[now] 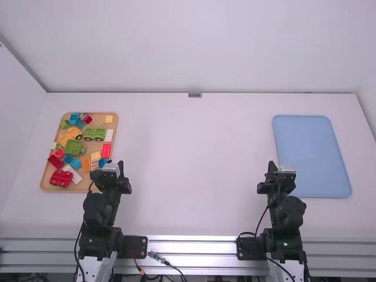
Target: Assemble lego blocks to make yellow taxi
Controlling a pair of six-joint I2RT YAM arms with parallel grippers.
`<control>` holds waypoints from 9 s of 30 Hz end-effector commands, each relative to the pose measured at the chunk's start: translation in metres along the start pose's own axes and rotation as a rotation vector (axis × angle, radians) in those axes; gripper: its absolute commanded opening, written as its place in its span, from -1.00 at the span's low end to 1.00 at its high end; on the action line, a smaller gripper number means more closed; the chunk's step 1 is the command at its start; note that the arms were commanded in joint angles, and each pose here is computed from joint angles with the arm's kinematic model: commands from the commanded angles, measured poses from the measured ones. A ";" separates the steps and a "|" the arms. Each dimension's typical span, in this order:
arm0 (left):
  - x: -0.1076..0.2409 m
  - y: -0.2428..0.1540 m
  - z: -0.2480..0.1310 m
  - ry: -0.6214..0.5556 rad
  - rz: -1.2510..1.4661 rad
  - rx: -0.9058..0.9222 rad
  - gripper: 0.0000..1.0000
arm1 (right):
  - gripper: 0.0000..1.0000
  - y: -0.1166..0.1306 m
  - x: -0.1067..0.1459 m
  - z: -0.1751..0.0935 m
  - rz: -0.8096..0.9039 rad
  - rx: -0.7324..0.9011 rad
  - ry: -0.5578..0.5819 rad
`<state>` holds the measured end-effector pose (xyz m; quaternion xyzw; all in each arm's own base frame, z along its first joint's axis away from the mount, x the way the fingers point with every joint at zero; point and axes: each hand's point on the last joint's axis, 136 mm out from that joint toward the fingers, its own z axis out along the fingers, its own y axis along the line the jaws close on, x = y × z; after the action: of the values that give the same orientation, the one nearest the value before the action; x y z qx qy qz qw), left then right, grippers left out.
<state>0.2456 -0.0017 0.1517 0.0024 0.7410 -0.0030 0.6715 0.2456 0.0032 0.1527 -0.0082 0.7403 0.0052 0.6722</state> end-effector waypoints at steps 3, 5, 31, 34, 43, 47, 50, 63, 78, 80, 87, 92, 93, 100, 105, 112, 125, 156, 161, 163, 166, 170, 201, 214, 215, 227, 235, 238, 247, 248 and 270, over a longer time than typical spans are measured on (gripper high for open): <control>-0.009 -0.001 0.000 -0.018 -0.016 0.000 -0.96 | -0.96 -0.002 -0.009 0.000 0.021 0.001 -0.018; -0.015 -0.001 -0.001 -0.025 -0.033 -0.008 -0.92 | -0.92 0.001 -0.018 -0.001 0.024 -0.016 -0.035; -0.072 0.010 0.000 -0.052 0.042 -0.072 -0.55 | -0.55 0.058 -0.093 -0.008 -0.146 -0.263 -0.163; -0.079 0.008 0.001 -0.067 0.041 -0.067 -0.52 | -0.52 0.061 -0.101 -0.009 -0.161 -0.275 -0.181; -0.110 0.009 0.004 -0.098 0.040 -0.070 -0.34 | -0.38 0.054 -0.120 -0.004 -0.143 -0.245 -0.182; -0.126 0.008 0.008 -0.107 0.038 -0.070 -0.23 | -0.32 0.049 -0.122 0.000 -0.136 -0.225 -0.157; -0.134 0.008 0.011 -0.103 0.038 -0.066 -0.16 | -0.28 0.046 -0.126 0.002 -0.137 -0.215 -0.148; -0.137 0.016 0.050 0.044 -0.009 -0.096 0.37 | 0.09 0.043 -0.161 0.021 -0.137 -0.201 -0.103; -0.072 0.029 0.083 0.270 -0.048 -0.164 0.80 | 0.62 0.045 -0.208 0.062 -0.144 -0.200 -0.078; -0.065 0.034 0.086 0.304 -0.059 -0.198 0.86 | 0.72 0.045 -0.193 0.075 -0.141 -0.203 -0.026; -0.071 0.037 0.089 0.353 -0.047 -0.212 0.98 | 0.95 0.048 -0.157 0.101 -0.136 -0.213 0.090; -0.070 0.041 0.096 0.393 -0.038 -0.236 0.98 | 0.98 0.047 -0.130 0.115 -0.128 -0.213 0.176; -0.070 0.044 0.099 0.399 -0.035 -0.257 0.98 | 0.98 0.046 -0.123 0.119 -0.127 -0.209 0.200; -0.064 0.049 0.108 0.448 -0.023 -0.285 0.98 | 0.98 0.039 -0.093 0.132 -0.131 -0.166 0.293; -0.063 0.052 0.115 0.475 -0.017 -0.306 0.98 | 0.98 0.039 -0.070 0.139 -0.123 -0.169 0.359; -0.069 0.058 0.117 0.463 -0.017 -0.338 0.98 | 0.98 0.041 -0.056 0.144 -0.119 -0.178 0.398; -0.070 0.126 0.106 0.440 -0.147 -0.374 0.98 | 0.98 0.037 -0.057 0.145 -0.078 -0.161 0.398; -0.049 0.289 0.163 0.803 -0.003 -0.372 0.98 | 0.98 0.040 -0.068 0.185 -0.111 -0.182 0.529; -0.042 0.307 0.178 0.867 0.070 -0.354 0.98 | 0.98 0.040 -0.063 0.182 -0.111 -0.182 0.551; -0.039 0.311 0.185 0.880 0.125 -0.324 0.98 | 0.98 0.039 -0.059 0.180 -0.110 -0.180 0.569; -0.028 0.315 0.193 0.907 0.198 -0.271 0.98 | 0.98 0.040 -0.057 0.178 -0.110 -0.182 0.578; -0.010 0.325 0.192 0.943 0.231 -0.258 0.98 | 0.97 0.047 -0.057 0.178 -0.117 -0.199 0.577; 0.087 0.353 0.163 1.079 0.396 0.004 0.98 | 0.98 0.090 -0.049 0.167 -0.206 -0.249 0.603; 0.109 0.341 0.168 1.090 0.407 0.058 0.98 | 0.98 0.095 -0.050 0.166 -0.201 -0.258 0.603; 0.110 0.340 0.169 1.085 0.408 0.067 0.98 | 0.98 0.097 -0.049 0.165 -0.206 -0.264 0.602; 0.115 0.310 0.175 0.998 0.403 0.251 0.99 | 0.98 0.111 -0.050 0.162 -0.249 -0.302 0.591; 0.121 0.304 0.176 0.917 0.393 0.303 0.95 | 0.98 0.118 -0.050 0.160 -0.254 -0.318 0.590; 0.121 0.305 0.173 0.895 0.367 0.307 0.96 | 0.98 0.122 -0.050 0.159 -0.257 -0.325 0.589; 0.119 0.318 0.157 0.844 0.291 0.300 0.99 | 0.98 0.122 -0.050 0.159 -0.260 -0.327 0.588; 0.119 0.319 0.156 0.832 0.282 0.302 0.98 | 0.98 0.122 -0.050 0.159 -0.260 -0.328 0.588; 0.142 0.320 0.175 0.839 0.257 0.277 0.36 | 0.98 0.123 -0.050 0.159 -0.261 -0.329 0.588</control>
<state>0.4063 0.3200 0.0020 0.2028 0.9322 -0.0046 0.2997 0.4015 0.1269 0.1765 -0.2136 0.8883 0.0347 0.4051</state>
